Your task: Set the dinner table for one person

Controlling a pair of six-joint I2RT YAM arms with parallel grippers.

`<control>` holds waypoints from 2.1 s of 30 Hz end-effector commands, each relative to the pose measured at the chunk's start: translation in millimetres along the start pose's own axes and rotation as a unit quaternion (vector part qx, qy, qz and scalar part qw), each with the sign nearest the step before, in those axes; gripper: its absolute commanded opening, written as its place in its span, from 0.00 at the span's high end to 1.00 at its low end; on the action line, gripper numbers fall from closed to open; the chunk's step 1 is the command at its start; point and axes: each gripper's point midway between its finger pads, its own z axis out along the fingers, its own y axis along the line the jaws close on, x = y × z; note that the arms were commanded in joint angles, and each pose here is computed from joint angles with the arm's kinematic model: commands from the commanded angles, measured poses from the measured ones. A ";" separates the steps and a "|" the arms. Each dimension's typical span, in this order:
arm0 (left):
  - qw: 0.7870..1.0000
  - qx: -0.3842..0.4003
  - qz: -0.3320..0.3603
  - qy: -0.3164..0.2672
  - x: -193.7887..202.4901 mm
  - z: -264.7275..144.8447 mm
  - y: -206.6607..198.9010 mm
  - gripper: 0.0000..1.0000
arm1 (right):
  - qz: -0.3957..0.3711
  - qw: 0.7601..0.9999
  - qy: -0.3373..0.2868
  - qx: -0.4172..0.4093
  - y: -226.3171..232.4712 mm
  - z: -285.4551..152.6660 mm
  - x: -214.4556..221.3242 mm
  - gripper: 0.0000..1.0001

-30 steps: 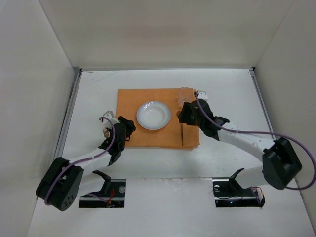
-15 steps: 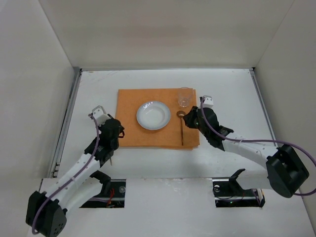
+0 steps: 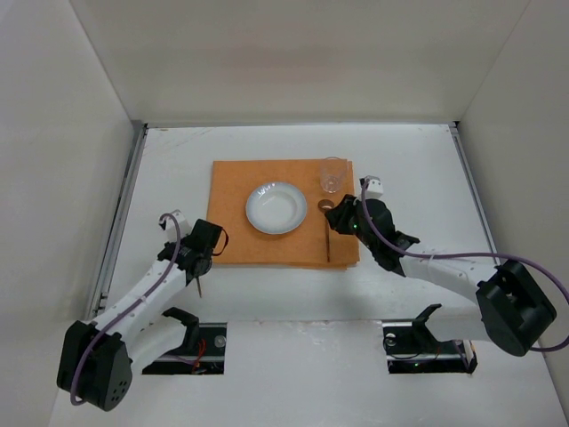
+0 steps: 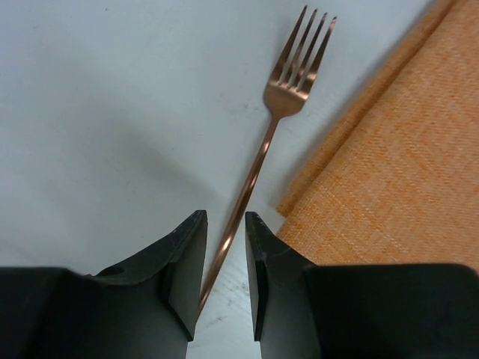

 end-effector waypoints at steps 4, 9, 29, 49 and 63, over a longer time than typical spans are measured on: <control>1.000 -0.007 0.008 0.029 1.2 1.9 -5.2 0.75 | 0.011 0.999 -0.025 -0.031 15.1 -1.8 -12.4 0.69; 0.999 0.006 0.002 0.048 8.5 9.1 -12.9 0.75 | 0.006 0.999 -0.023 -0.030 15.3 -0.4 -12.1 0.68; 0.996 -0.029 0.008 0.088 28.6 27.5 -7.1 0.72 | 0.005 0.999 -0.030 -0.035 17.4 -4.6 -16.1 0.67; 0.994 -0.051 -0.017 0.100 44.0 31.6 -0.3 0.89 | 0.006 0.999 -0.038 -0.032 14.0 -9.7 -21.7 0.66; 0.995 0.027 -0.051 0.079 15.7 -17.0 1.6 0.97 | 0.007 0.999 -0.032 -0.028 11.0 -5.0 -17.8 0.65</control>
